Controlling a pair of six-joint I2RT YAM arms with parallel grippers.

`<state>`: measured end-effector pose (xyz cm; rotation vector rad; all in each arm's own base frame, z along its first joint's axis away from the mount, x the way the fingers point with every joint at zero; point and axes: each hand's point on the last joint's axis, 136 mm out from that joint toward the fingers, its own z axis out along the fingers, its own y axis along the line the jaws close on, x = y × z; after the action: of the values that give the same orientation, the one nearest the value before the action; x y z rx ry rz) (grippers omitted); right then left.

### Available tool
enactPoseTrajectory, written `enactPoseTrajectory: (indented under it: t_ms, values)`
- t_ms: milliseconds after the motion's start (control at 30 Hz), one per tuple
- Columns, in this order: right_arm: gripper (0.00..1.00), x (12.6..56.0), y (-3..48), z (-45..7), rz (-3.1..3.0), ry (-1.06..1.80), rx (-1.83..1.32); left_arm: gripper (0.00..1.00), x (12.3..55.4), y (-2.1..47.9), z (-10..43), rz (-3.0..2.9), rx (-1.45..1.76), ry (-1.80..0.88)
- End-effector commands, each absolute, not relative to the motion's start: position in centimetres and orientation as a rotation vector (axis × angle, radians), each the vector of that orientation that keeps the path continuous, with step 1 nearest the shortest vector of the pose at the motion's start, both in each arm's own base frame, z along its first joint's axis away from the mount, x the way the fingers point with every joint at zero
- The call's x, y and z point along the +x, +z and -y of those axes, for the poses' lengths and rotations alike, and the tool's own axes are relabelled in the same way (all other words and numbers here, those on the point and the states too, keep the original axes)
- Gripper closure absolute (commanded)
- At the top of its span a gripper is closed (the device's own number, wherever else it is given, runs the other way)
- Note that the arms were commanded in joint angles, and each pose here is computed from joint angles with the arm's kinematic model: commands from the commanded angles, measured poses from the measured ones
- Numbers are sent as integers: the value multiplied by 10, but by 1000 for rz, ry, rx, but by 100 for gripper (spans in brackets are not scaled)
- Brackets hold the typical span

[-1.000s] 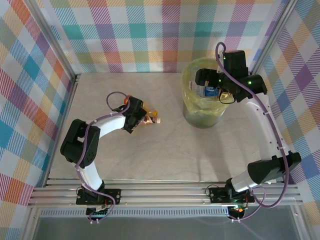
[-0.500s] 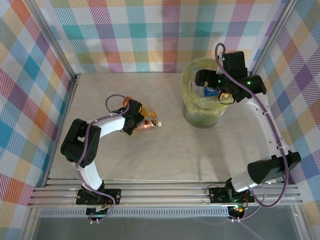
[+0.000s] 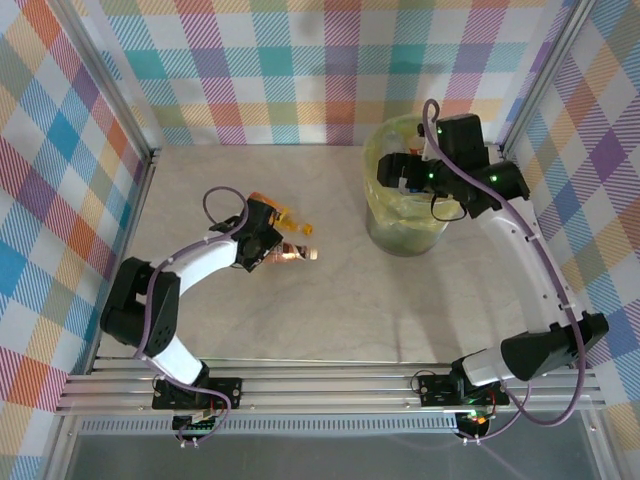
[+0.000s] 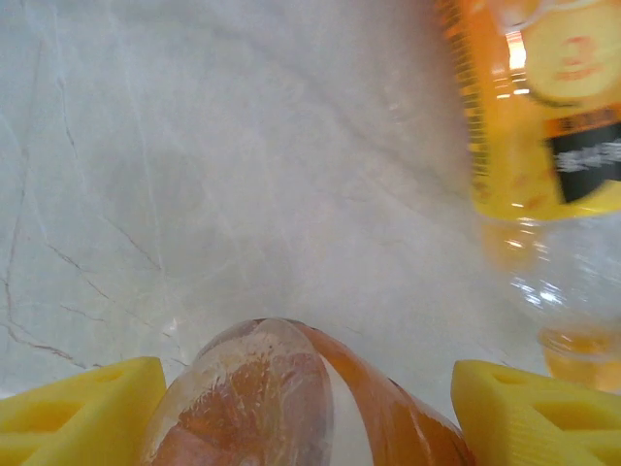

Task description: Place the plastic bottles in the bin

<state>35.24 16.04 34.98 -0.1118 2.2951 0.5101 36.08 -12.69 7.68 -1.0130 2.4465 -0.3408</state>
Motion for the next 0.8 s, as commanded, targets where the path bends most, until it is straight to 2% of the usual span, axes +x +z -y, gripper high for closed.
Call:
enactPoseTrajectory:
  t_ms: [0,300,533,767]
  values:
    - [0,332,364,-188,-2241,672,-221,57,350,97,116,-2458,-881,-312]
    - [0,284,352,-257,-2213,1054,-521,62,343,164,154,-2450,-455,-591]
    - [4,269,316,-292,-2285,1068,-694,61,332,216,184,-2388,-180,-804]
    - [10,262,280,-321,-2370,1063,-800,61,327,247,200,-2318,-89,-941]
